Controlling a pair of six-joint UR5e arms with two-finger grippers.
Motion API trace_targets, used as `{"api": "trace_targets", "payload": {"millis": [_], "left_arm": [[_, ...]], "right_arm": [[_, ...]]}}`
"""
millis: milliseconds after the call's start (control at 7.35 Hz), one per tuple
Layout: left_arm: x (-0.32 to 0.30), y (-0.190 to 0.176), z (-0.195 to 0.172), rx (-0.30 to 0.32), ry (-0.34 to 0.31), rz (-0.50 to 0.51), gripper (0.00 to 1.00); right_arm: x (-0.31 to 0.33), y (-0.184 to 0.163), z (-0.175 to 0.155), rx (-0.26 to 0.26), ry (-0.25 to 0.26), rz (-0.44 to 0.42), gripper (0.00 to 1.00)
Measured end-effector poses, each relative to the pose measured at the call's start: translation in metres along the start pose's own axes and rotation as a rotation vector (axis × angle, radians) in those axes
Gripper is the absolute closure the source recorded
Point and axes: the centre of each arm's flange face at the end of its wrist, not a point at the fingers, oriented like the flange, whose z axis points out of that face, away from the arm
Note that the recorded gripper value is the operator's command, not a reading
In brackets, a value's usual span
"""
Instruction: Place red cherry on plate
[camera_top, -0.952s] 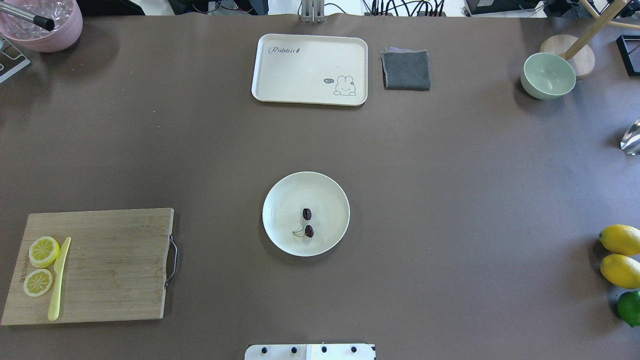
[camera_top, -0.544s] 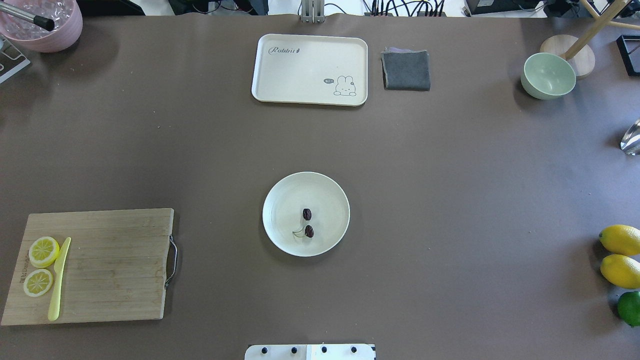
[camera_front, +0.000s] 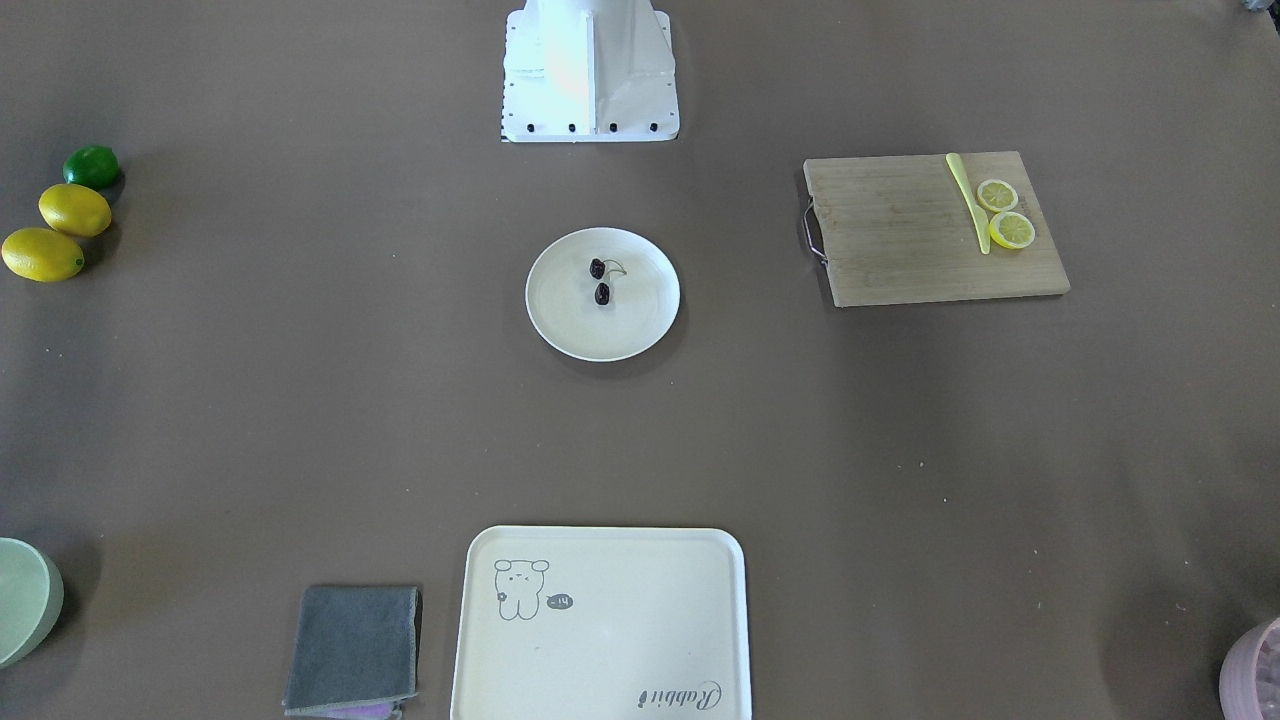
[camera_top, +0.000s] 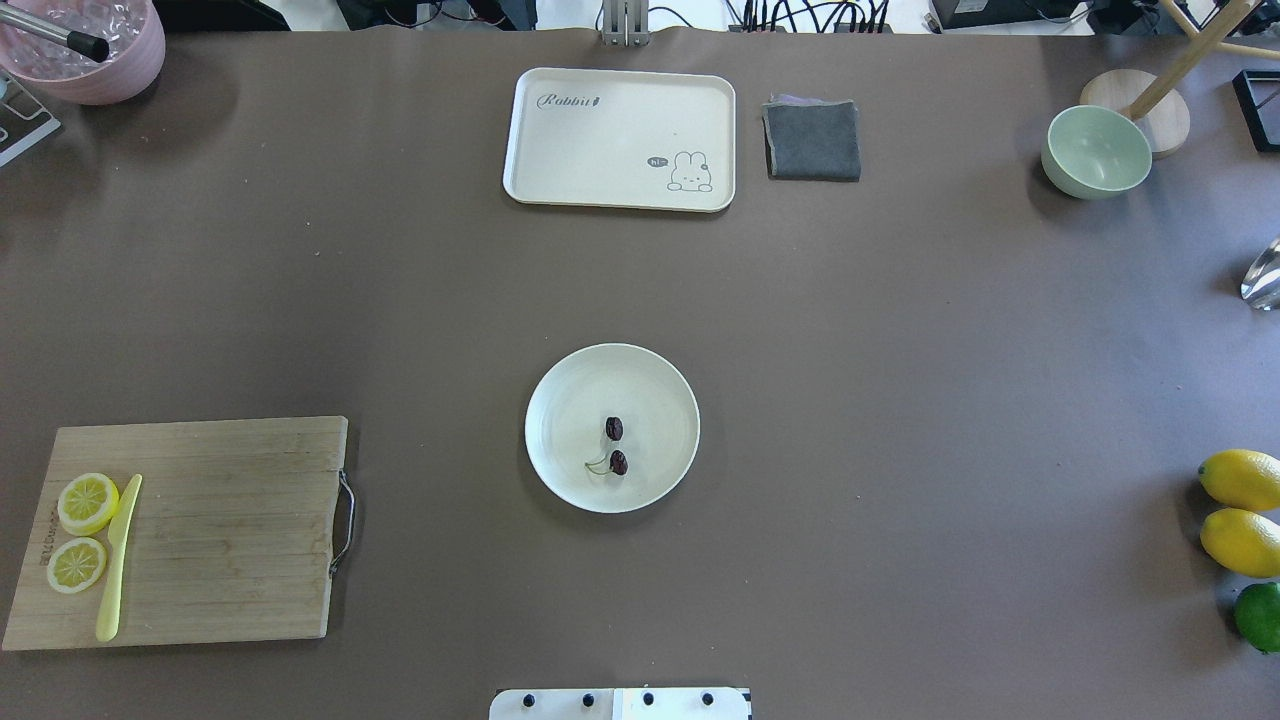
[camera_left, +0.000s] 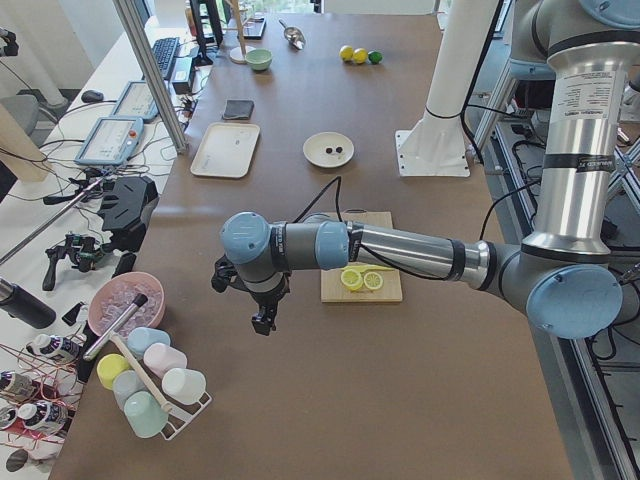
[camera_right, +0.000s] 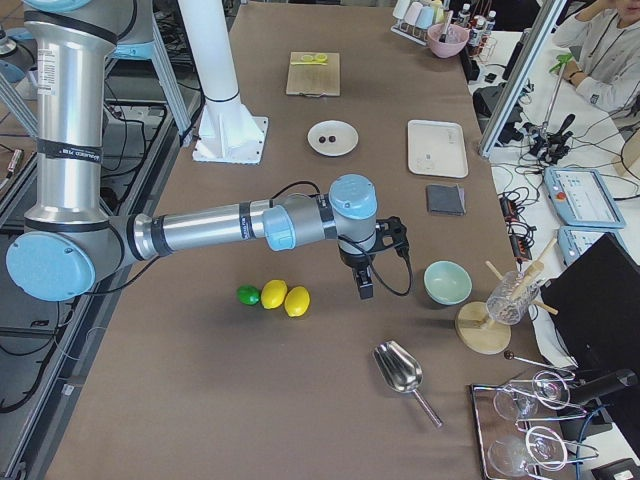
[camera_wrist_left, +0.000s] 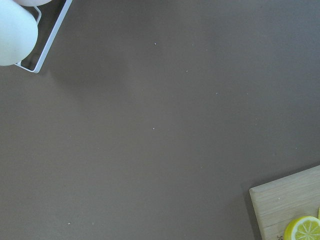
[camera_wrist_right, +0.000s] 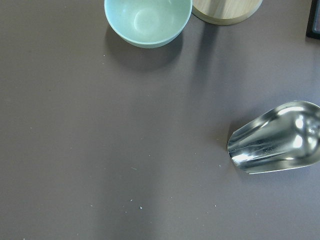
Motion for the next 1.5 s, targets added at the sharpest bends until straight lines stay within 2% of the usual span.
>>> {"api": "trace_targets", "payload": {"millis": [680,1496], "left_arm": [[-0.0031,-0.0049,-0.0144,0.041,-0.020,0.023,0.02],[-0.0035,-0.0042,-0.0142,0.047,-0.023,0.029,0.02]], "right_arm": [[-0.0004,-0.0048,-0.0023,0.007,0.002,-0.004,0.00],[0.0006,-0.0002,-0.0006,0.001,-0.007,0.001,0.00]]}}
